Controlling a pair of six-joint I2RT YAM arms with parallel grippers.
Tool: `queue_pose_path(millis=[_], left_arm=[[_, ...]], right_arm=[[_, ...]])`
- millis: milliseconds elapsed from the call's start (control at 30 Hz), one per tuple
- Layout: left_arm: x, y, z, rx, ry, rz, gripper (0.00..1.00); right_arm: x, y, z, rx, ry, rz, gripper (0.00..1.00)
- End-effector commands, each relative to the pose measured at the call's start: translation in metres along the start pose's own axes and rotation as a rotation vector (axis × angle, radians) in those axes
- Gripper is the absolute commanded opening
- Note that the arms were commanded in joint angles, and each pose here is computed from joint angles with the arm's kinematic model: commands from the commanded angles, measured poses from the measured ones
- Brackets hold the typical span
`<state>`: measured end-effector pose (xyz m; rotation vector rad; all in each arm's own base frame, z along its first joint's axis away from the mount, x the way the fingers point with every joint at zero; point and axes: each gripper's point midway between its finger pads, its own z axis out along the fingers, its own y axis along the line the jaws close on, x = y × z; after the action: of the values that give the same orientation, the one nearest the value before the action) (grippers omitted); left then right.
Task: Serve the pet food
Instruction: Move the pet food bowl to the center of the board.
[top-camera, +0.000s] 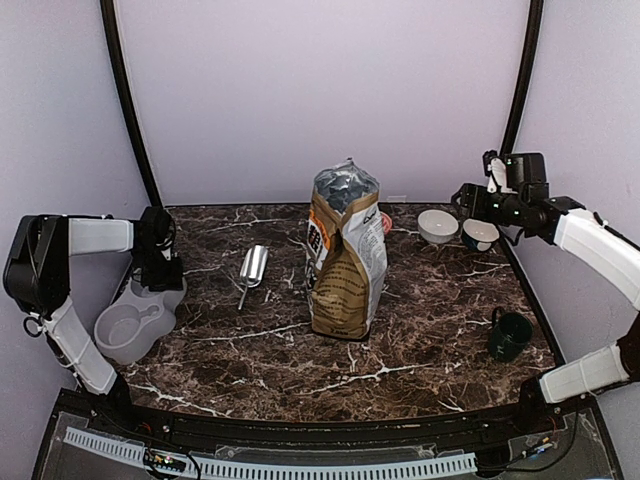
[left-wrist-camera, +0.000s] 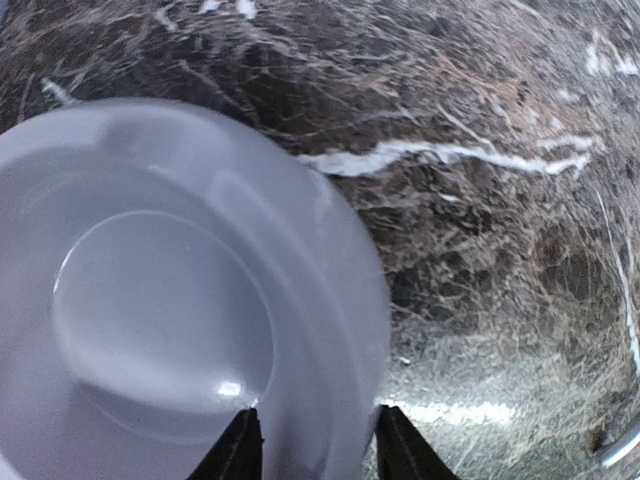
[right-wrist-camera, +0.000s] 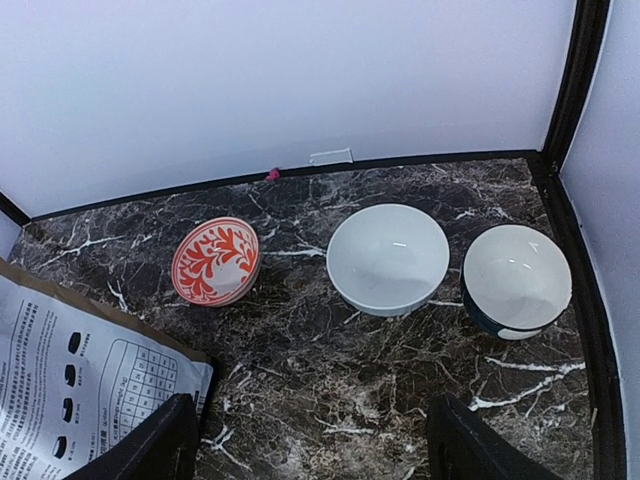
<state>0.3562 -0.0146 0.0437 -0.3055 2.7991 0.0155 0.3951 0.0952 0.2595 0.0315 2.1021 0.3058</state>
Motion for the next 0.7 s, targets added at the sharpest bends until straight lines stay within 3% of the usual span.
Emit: queue_pose_path(millis=[0, 433, 667], left_arm=[[-0.005, -0.016, -0.002, 0.090, -0.002, -0.021, 0.36], [-0.007, -0.068, -0.005, 0.208, 0.029, -0.083, 0.15], [-0.028, -0.118, -0.006, 0.281, 0.010, -0.118, 0.13]], right_arm=[[-0.020, 0.002, -0.008, -0.043, -0.077, 0.036, 0.79], [-0.016, -0.005, 0.001, -0.068, -0.058, 0.075, 0.79], [-0.016, -0.009, 0.003, -0.070, -0.057, 0.085, 0.78]])
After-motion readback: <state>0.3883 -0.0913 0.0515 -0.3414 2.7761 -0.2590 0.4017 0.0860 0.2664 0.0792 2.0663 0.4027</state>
